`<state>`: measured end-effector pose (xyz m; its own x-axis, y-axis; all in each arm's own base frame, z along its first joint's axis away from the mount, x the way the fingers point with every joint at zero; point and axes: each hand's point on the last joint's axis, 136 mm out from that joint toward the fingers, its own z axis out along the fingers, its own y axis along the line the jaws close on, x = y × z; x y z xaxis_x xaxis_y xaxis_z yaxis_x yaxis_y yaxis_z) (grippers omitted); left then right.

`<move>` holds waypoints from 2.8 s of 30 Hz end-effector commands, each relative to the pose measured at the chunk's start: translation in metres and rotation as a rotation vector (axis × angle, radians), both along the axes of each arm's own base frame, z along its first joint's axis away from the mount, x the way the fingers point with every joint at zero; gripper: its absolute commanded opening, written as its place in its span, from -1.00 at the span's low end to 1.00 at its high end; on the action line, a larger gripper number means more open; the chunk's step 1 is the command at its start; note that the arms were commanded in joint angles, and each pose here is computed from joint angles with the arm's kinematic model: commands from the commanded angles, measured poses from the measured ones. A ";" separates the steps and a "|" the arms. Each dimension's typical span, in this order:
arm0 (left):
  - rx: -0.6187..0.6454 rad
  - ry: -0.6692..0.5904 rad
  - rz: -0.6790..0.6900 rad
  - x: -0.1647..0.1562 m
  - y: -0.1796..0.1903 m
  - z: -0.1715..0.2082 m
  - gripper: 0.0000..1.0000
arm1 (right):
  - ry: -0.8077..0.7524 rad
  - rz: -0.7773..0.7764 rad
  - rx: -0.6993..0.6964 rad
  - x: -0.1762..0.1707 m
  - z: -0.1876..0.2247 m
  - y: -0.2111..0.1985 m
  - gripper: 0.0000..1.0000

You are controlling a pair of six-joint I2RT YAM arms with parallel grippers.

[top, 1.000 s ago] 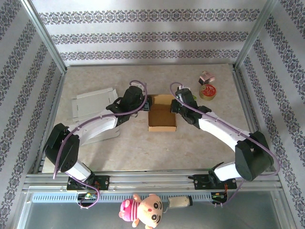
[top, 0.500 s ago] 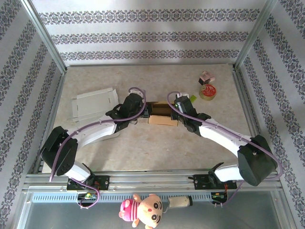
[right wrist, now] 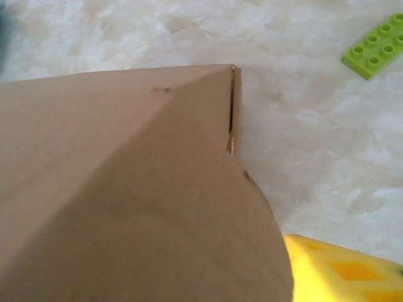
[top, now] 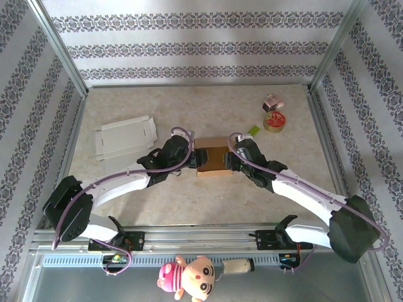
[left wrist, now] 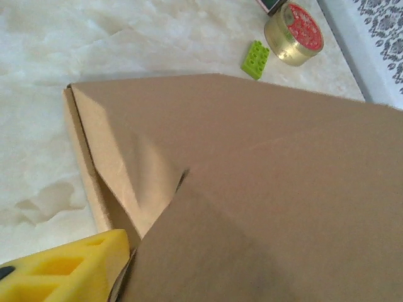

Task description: Fold the paper box

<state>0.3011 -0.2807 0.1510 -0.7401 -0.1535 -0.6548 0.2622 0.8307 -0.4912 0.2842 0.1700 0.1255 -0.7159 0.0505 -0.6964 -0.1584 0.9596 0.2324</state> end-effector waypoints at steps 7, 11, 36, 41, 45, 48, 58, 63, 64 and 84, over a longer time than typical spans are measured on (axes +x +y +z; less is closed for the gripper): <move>-0.059 -0.085 -0.059 -0.030 -0.008 0.020 0.40 | -0.014 0.170 0.121 -0.041 0.025 0.013 0.91; -0.105 -0.181 -0.090 -0.045 -0.012 0.052 0.41 | -0.104 0.171 0.188 -0.050 0.062 0.006 0.95; -0.212 0.264 0.120 0.058 0.013 -0.001 0.05 | 0.406 0.037 0.147 0.049 -0.009 0.000 0.29; -0.171 0.373 0.116 0.045 0.014 -0.058 -0.28 | 0.436 0.015 -0.033 0.032 -0.059 -0.014 0.28; -0.117 0.438 0.136 0.029 0.024 -0.097 -0.34 | 0.449 0.029 -0.164 0.024 -0.077 -0.022 0.36; -0.121 0.407 0.136 0.030 0.026 -0.089 -0.28 | 0.439 0.049 -0.136 0.026 -0.063 -0.014 0.44; -0.239 0.217 0.052 0.063 0.001 -0.024 0.29 | 0.375 -0.001 0.191 0.071 -0.024 0.005 0.40; -0.243 0.266 0.068 0.070 -0.004 -0.052 0.23 | 0.469 0.024 0.250 0.068 -0.053 0.017 0.35; -0.238 0.275 0.070 0.070 -0.004 -0.058 0.14 | 0.488 0.025 0.251 0.066 -0.061 0.017 0.35; -0.154 0.169 0.145 0.070 0.041 -0.030 0.28 | 0.602 0.036 0.462 0.057 -0.120 -0.006 -0.30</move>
<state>0.3675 -0.2674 0.1066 -0.8380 -0.3506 -0.4182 0.0568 0.7061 -0.7058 0.3650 0.1754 0.0471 -0.9534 0.2039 -0.2224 -0.0001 0.7369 0.6760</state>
